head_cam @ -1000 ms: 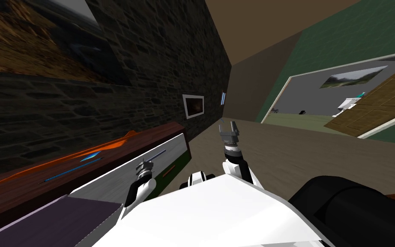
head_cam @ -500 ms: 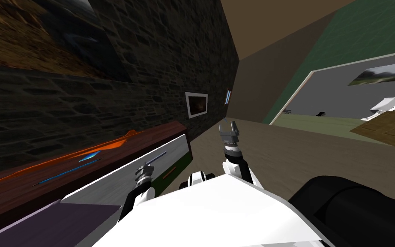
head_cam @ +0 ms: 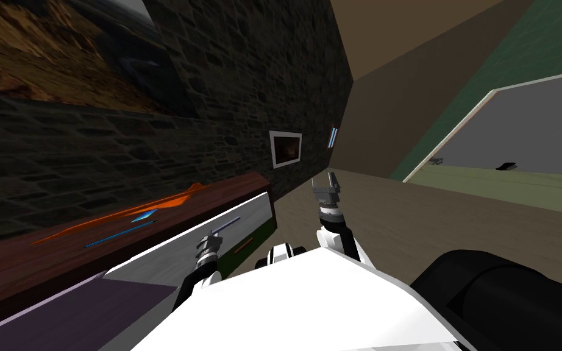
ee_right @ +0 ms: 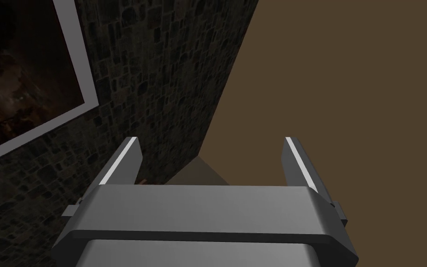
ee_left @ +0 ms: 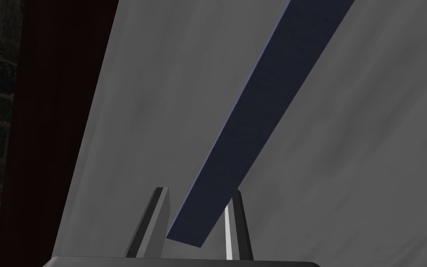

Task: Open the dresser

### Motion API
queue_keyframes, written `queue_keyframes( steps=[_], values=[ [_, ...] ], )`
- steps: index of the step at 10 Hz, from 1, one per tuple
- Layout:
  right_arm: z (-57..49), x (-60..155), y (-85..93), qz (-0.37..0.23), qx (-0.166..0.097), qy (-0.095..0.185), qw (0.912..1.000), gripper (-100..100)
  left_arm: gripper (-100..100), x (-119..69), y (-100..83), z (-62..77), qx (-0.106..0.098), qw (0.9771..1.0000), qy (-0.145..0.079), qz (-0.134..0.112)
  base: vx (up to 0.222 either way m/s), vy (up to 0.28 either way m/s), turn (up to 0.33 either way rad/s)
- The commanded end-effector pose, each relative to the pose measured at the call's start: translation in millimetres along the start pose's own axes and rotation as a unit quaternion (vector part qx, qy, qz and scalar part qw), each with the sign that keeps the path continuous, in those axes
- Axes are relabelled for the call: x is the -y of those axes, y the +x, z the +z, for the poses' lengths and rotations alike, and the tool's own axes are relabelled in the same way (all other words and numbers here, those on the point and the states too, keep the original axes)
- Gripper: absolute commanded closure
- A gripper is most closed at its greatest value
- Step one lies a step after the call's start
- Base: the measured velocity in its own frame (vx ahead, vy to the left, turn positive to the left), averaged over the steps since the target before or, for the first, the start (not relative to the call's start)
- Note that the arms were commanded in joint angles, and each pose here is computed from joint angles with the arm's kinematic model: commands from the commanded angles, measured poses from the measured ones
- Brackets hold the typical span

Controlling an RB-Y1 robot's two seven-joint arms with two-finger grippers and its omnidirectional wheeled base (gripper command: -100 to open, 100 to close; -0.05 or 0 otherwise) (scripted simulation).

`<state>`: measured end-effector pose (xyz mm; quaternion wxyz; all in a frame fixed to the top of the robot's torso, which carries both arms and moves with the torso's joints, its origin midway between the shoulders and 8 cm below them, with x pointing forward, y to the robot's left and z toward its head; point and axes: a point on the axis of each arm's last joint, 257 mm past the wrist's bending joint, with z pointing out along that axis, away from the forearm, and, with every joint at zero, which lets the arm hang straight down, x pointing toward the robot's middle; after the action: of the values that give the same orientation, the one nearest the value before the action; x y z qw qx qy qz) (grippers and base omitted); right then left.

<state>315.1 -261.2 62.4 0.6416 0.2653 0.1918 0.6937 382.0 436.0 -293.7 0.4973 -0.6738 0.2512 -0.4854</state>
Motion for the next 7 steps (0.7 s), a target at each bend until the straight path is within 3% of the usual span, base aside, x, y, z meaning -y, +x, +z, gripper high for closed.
queue_keyframes(
  steps=[1, 2, 4, 5, 7],
  values=[
    [0.0, 0, 0.0, 0.0, 0.0, 0.0, 1.0, 0, 100, -19.4, 43.7, 12.1, -0.039, 0.9987, -0.009, -0.03, 0.011, -0.03, 0.346],
    [0.0, 0, 0.0, 0.0, 0.0, 0.0, 1.0, 0, 100, -28.1, 65.4, 17.0, -0.069, 0.9973, -0.015, -0.021, 0.017, -0.045, 0.421],
    [0.0, 0, 0.0, 0.0, 0.0, 0.0, 1.0, 0, 100, -45.1, 97.2, 22.7, -0.094, 0.9938, -0.031, -0.051, 0.019, -0.036, 0.403],
    [0.1, 0, 0.1, 0.0, 0.0, 0.0, 1.0, 0, 100, -54.9, 114.3, 26.8, -0.119, 0.9915, -0.038, -0.036, 0.018, -0.052, 0.432],
    [0.0, 0, 0.0, 0.0, 0.0, 0.0, 1.0, 0, 100, -60.2, 158.2, 34.1, -0.154, 0.9847, -0.045, -0.068, 0.015, -0.039, 0.392]
  ],
)
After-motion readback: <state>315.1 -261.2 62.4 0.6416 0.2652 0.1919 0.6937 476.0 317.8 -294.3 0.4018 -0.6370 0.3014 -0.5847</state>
